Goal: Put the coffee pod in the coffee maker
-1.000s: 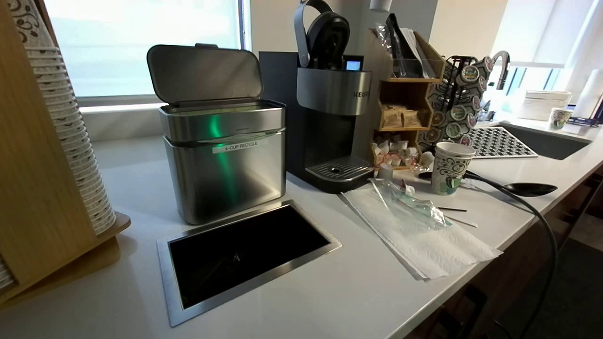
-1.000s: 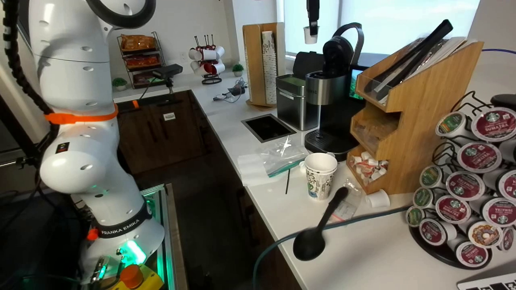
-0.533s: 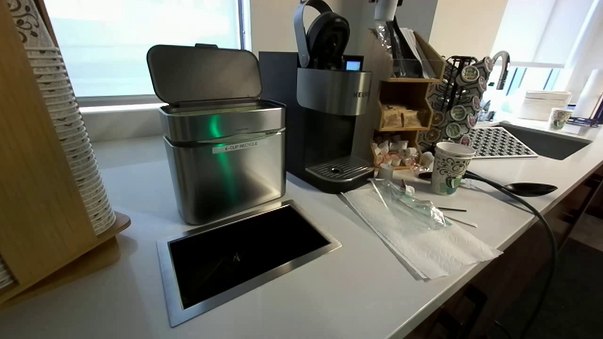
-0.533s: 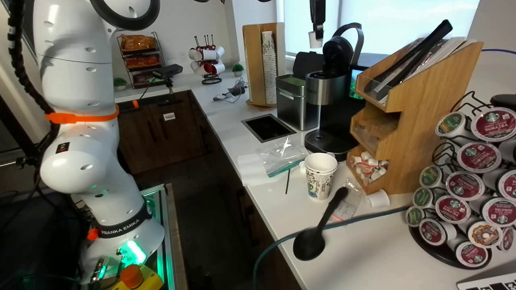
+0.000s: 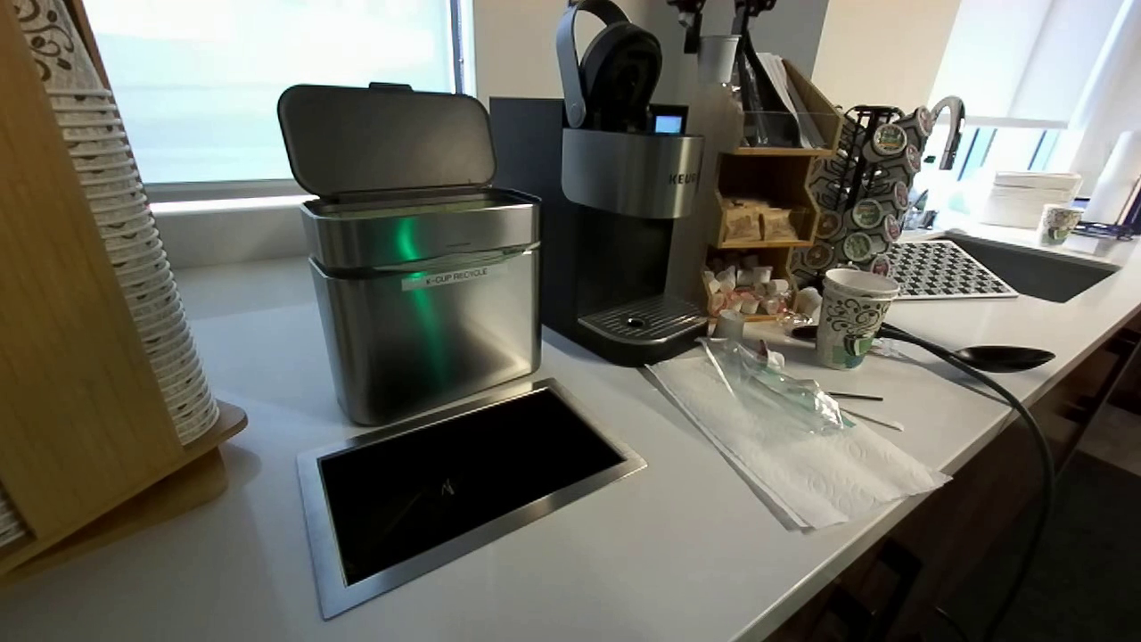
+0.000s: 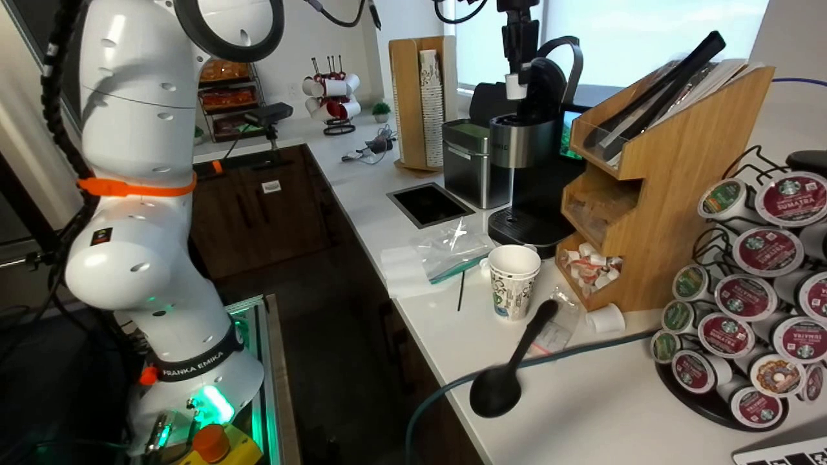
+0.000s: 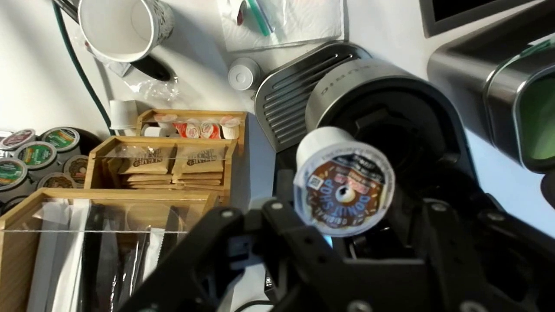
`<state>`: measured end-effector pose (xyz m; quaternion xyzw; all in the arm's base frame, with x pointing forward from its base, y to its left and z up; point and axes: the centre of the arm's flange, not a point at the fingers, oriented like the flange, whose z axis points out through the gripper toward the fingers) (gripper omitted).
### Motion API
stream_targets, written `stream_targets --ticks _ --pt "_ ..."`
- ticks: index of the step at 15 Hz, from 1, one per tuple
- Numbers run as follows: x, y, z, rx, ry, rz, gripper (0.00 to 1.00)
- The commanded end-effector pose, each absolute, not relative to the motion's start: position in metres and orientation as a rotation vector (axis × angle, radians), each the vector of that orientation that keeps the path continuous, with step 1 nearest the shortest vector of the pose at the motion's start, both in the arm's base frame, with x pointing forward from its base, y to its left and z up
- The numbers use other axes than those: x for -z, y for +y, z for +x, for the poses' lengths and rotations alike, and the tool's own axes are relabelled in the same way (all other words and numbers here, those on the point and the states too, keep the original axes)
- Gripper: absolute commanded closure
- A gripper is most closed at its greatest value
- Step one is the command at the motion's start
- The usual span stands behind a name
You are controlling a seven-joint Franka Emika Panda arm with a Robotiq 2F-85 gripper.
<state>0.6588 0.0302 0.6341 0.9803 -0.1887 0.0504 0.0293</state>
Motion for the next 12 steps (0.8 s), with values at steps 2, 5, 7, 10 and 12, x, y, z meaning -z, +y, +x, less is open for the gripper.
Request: stream_targets --ticks 2,5,7,10,12 --pt "-0.623 0.058 0.655 -0.360 -0.377 3.005 0.72" --pt "-0.618 0.092 0.645 -0.551 -0.308 3.016 0.72" --pt "-0.609 0.110 0.635 -0.575 -0.319 3.035 0.72" --pt "-0.605 0.129 0.621 -0.605 -0.426 3.046 0.72" --pt "-0.603 0.133 0.614 -0.588 -0.508 3.046 0.72"
